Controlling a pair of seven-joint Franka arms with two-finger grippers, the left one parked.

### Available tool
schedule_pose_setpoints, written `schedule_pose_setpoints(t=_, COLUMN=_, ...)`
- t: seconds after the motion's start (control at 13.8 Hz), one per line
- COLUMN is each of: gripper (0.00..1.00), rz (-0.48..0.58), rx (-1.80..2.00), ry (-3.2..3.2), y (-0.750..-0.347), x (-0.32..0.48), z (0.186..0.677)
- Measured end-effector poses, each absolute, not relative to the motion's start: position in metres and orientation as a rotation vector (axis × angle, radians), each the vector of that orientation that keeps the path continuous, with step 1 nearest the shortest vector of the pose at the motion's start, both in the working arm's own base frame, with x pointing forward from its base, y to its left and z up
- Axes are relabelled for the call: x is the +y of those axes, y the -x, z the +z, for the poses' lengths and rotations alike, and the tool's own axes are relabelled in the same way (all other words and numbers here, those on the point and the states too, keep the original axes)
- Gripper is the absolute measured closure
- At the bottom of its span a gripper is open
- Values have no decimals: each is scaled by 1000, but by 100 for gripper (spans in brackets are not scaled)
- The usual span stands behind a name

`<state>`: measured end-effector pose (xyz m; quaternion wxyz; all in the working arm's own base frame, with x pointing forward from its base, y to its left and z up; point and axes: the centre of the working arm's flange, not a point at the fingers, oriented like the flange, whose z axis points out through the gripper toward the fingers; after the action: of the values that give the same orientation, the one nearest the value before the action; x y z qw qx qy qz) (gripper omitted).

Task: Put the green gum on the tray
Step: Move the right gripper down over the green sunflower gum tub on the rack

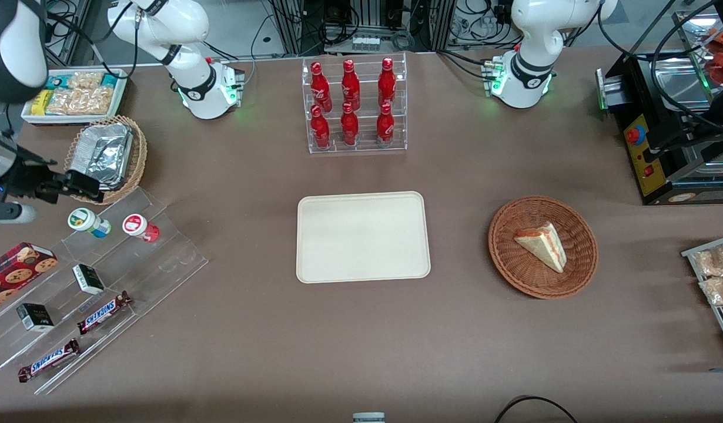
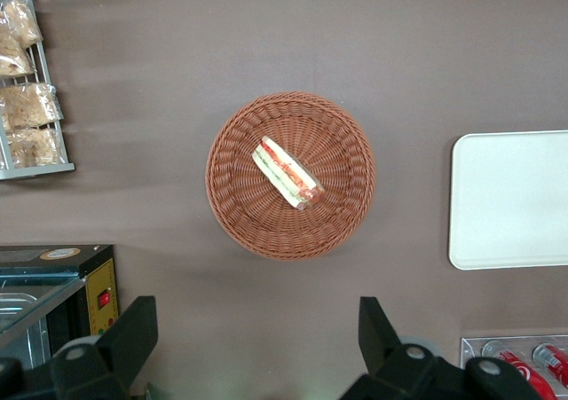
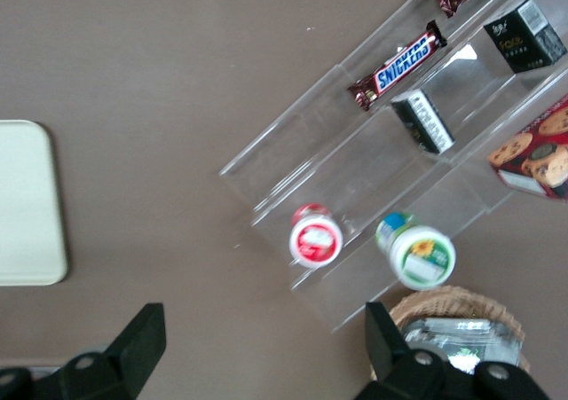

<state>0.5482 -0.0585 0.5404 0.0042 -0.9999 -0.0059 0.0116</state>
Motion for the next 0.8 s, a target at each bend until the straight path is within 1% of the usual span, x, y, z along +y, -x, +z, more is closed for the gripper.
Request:
schedule_pose_setpoints(t=0.14, gripper=0, rz=12, rx=-182, ry=3130, y=-537, x=-86, z=510)
schedule_pose_setpoints(t=0.29, gripper=0, rz=-16, rx=-365, ry=3119, y=-527, x=-110, z=491)
schedule_pose_setpoints(t=0.58, gripper=0, rz=-42, rx=-586, ry=3095, y=-515, x=-138, z=477)
schedule_pose_setpoints(t=0.8, gripper=0, rz=-116, rx=-680, ry=3101, y=-506, x=-147, z=456)
